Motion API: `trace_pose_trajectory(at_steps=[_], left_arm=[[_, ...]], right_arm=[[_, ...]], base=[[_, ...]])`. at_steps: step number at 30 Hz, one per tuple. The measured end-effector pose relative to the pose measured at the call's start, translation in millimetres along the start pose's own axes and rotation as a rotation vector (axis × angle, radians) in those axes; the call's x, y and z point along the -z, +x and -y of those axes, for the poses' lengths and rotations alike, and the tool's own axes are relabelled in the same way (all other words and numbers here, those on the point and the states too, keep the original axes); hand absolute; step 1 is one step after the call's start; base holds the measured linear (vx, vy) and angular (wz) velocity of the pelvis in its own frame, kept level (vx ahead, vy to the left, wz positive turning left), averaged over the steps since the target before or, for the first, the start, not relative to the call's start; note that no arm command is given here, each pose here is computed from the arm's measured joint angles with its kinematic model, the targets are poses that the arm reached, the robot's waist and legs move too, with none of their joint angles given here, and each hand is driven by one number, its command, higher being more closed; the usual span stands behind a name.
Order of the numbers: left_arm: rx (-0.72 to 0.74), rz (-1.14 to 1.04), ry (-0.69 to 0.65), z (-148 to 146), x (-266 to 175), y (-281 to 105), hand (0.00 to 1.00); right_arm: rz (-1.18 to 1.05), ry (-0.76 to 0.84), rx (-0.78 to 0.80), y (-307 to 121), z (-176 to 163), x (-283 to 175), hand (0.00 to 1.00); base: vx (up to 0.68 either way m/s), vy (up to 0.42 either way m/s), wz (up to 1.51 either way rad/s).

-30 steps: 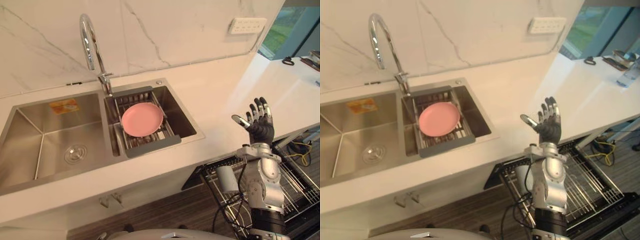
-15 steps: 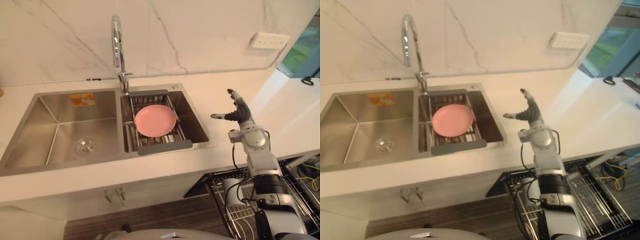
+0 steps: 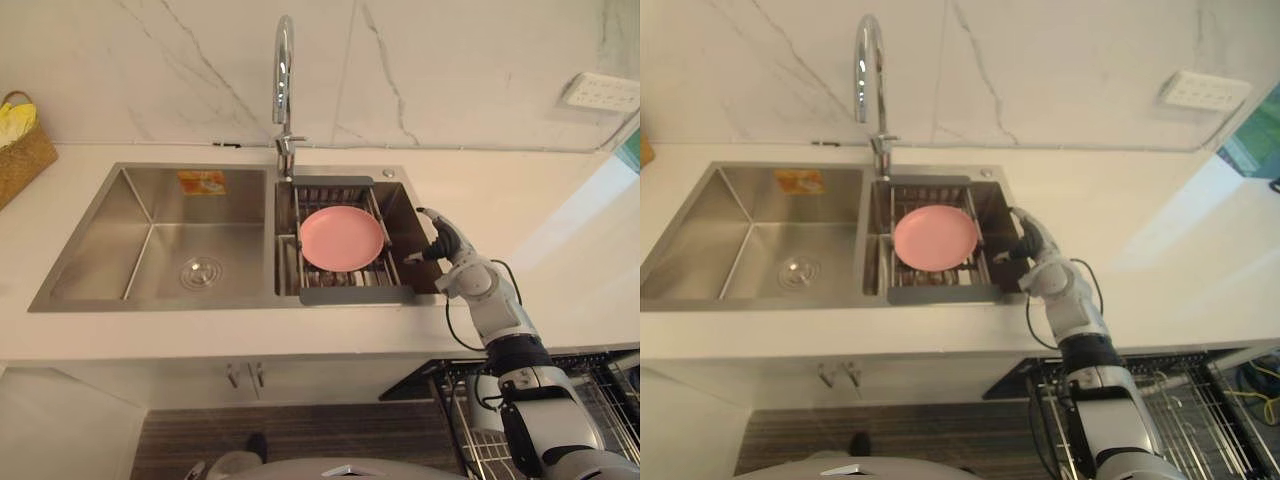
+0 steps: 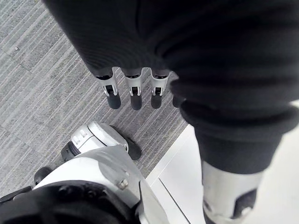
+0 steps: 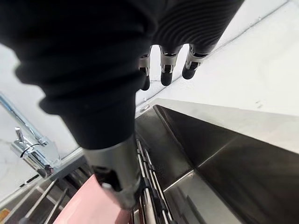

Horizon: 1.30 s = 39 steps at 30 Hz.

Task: Walk over to the sink, pick up the cup, carry it to the dishwasher, place the cup inside the dishwasher, then close the dishwasher door

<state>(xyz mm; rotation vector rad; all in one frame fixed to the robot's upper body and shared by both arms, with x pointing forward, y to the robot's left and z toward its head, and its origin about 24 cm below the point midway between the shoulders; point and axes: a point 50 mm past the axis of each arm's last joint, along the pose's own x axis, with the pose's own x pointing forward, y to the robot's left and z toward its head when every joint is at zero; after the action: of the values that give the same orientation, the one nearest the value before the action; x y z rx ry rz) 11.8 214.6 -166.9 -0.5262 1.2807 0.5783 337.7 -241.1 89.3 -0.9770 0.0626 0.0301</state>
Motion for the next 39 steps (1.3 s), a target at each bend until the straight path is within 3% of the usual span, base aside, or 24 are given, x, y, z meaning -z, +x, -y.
trace_pose_trajectory(at_steps=[5, 17, 27, 39], left_arm=[[0.017, 0.005, 0.001, 1.4, -1.6, 0.1, 0.0], [0.031, 0.024, 0.025, 3.5, -6.3, -0.3, 0.0], [0.033, 0.03, 0.045, 3.5, -8.2, -0.5, 0.0], [0.03, 0.036, 0.053, 2.0, -10.9, -0.6, 0.0]], right_arm=[[0.03, -0.128, -0.017, 3.2, -6.5, -9.6, 0.0], [0.088, -0.135, 0.015, 4.8, -19.6, -23.6, 0.0], [0.247, -0.377, -0.091, 1.3, -47.2, -43.2, 0.0], [0.255, -0.61, -0.171, 5.6, -62.4, -38.9, 0.0]], base=[[0.01, -0.007, 0.03], [-0.01, -0.003, 0.05], [0.0, 0.0, 0.01], [0.0, 0.0, 0.03]])
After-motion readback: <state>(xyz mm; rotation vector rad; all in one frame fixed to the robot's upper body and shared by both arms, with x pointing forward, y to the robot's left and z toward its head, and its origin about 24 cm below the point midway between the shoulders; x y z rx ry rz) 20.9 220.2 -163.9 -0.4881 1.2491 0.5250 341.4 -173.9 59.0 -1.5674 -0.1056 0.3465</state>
